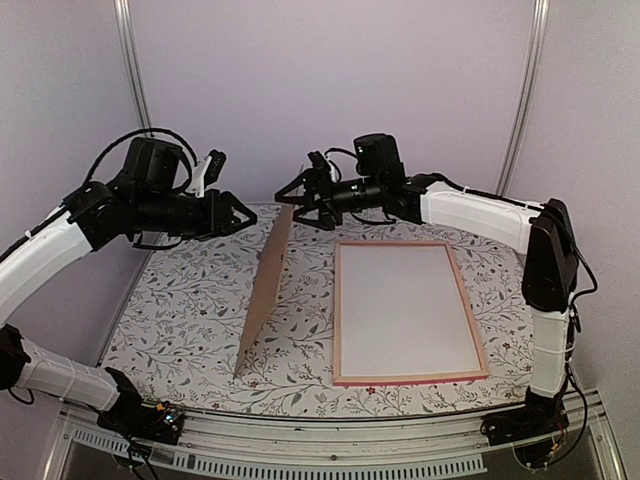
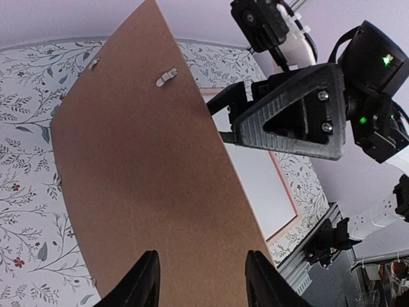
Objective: Put the photo into the frame
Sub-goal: Pass from the left arm to the right
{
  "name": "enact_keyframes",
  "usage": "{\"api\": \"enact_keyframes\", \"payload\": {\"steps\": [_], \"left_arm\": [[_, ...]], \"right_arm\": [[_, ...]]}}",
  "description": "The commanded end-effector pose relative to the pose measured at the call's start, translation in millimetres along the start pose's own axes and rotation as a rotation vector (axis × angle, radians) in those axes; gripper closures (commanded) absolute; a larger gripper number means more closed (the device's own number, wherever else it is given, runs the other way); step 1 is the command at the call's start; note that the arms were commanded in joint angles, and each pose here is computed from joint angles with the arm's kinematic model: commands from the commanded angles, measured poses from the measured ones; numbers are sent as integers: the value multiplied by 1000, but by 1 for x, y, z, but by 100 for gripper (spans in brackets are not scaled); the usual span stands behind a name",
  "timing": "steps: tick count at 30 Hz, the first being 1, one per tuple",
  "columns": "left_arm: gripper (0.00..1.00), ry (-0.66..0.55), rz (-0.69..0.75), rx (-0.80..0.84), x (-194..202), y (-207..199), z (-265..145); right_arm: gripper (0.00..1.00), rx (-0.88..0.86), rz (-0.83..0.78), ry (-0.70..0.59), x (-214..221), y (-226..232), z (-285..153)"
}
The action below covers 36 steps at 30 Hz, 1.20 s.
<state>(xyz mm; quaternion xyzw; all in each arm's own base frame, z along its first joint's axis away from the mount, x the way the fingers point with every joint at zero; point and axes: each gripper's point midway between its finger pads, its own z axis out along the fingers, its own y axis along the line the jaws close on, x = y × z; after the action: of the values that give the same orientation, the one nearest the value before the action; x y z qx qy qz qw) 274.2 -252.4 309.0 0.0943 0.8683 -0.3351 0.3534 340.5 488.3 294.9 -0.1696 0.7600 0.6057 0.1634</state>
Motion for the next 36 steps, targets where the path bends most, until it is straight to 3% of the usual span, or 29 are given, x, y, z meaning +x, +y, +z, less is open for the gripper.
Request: {"api": "enact_keyframes", "payload": {"steps": [1, 8, 11, 15, 26, 36], "left_arm": [[52, -37, 13, 38, -4, -10, -9], [52, -63, 28, -7, -6, -2, -15], [52, -65, 34, -25, -5, 2, -16], [52, -73, 38, -45, -4, 7, -18], [52, -56, 32, -123, 11, 39, -4], [51, -66, -50, -125, 24, 80, 10]], "right_arm": [[16, 37, 51, 13, 2, -20, 9], [27, 201, 30, -16, 6, -50, 0], [40, 254, 19, 1, 13, -69, 1], [66, 284, 25, 37, 26, -94, 8], [99, 346, 35, 40, 38, -133, -2], [100, 186, 82, -34, 41, -119, -59]]}}
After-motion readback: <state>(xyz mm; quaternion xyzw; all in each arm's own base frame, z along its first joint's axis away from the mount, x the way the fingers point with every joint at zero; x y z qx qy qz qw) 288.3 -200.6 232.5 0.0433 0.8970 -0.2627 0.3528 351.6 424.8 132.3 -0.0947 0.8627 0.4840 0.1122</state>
